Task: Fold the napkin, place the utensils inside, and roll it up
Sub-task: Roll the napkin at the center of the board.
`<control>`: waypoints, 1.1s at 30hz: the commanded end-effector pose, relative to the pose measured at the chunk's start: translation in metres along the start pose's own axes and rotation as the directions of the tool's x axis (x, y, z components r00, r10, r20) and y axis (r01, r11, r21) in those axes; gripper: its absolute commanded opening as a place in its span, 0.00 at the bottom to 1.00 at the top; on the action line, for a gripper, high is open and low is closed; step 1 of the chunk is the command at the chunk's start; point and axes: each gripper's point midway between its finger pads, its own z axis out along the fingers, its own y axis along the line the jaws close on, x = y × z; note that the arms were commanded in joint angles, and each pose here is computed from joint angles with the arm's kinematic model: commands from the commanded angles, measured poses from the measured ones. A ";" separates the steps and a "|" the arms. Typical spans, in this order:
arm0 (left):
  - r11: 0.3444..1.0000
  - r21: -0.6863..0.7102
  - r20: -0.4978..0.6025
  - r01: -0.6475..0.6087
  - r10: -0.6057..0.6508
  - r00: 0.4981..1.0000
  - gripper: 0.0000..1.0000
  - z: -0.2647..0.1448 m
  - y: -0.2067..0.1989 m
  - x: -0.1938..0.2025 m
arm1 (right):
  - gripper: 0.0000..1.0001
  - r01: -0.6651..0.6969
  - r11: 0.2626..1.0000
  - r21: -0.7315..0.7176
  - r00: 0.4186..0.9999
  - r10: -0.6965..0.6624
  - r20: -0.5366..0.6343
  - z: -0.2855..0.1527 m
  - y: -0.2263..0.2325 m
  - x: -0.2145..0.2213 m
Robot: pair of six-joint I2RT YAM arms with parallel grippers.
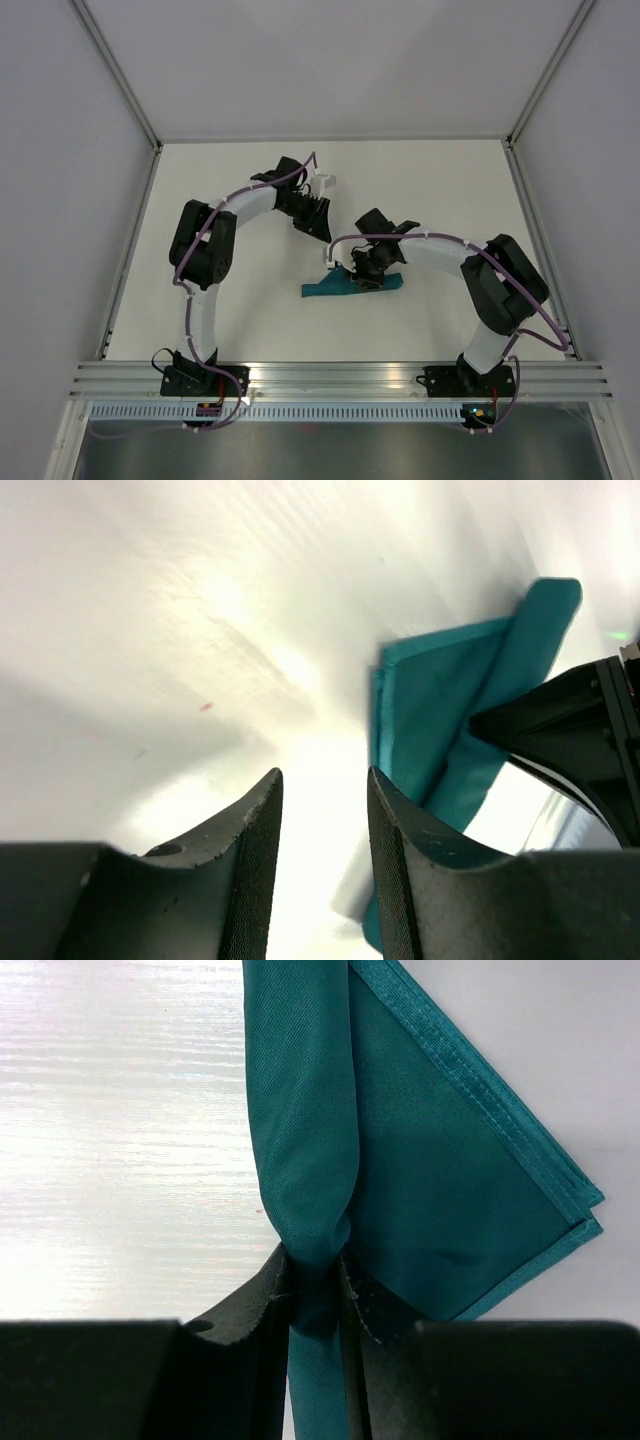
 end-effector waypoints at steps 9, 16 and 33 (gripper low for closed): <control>0.937 -0.312 0.381 -0.156 0.274 0.883 0.47 -0.088 -0.025 -0.052 | 0.25 -0.201 0.914 -0.353 0.980 0.186 -0.076 0.010 0.022 0.022; 0.813 -0.478 0.374 -0.332 0.530 0.761 0.50 -0.104 -0.039 -0.037 | 0.25 -0.282 0.857 -0.432 0.959 0.253 -0.125 0.015 0.012 0.037; 0.402 -0.531 0.106 -0.746 0.905 0.412 0.61 -0.033 -0.097 0.031 | 0.25 -0.384 0.768 -0.513 0.922 0.345 -0.174 0.023 0.002 0.049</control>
